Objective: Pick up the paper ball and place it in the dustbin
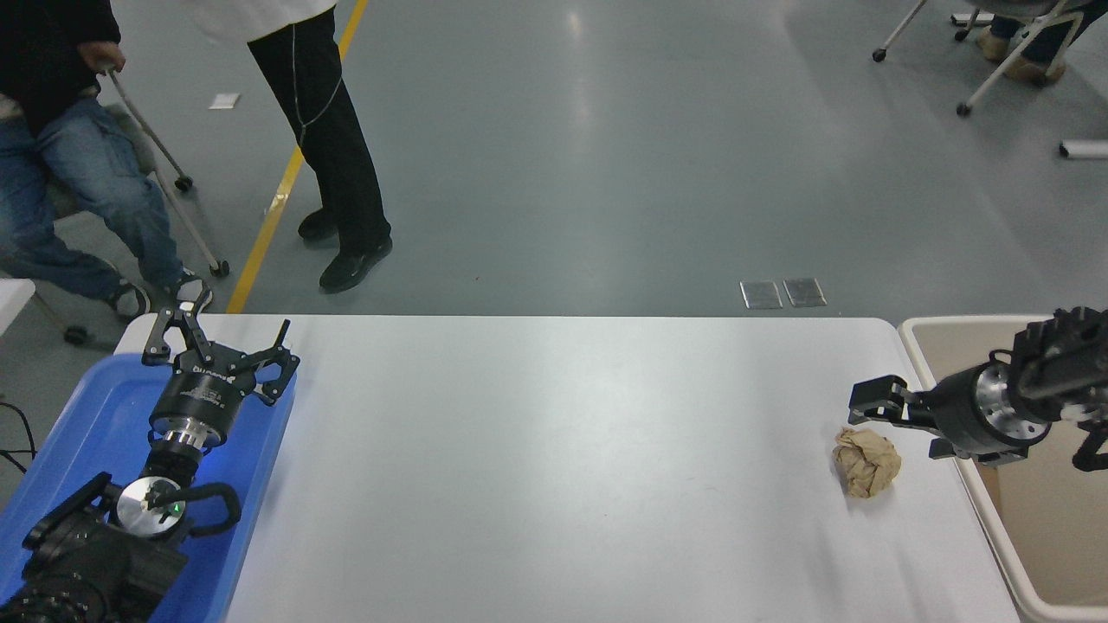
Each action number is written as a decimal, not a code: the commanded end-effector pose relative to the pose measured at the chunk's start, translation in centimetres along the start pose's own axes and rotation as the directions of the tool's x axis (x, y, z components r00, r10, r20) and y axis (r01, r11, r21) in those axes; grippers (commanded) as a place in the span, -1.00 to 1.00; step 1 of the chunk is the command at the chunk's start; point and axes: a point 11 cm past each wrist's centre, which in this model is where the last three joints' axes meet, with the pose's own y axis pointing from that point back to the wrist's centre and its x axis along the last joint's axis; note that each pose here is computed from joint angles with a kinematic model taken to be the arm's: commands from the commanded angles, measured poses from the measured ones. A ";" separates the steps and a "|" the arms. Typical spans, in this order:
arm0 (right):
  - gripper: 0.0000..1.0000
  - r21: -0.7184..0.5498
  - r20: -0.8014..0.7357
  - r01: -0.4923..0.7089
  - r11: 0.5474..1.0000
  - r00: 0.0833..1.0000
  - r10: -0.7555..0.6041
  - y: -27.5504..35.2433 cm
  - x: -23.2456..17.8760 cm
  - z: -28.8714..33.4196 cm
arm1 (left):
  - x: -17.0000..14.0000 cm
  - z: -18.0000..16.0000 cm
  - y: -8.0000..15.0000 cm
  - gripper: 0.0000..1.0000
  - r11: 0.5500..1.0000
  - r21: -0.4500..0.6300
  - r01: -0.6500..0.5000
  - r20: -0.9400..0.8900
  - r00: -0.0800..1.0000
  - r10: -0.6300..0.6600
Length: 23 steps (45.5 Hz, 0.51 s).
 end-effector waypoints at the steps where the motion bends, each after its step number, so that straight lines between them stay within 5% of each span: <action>1: 1.00 -0.008 0.097 -0.080 0.997 0.992 0.080 -5.6 -1.9 1.9 | 0.0 0.0 0.0 0.99 1.000 0.000 0.000 0.000 1.000 0.000; 23: 1.00 -0.030 -0.027 -0.121 0.992 0.992 0.120 -9.4 -3.2 -0.2 | 0.0 0.0 0.0 0.99 1.000 0.000 0.000 0.000 1.000 0.000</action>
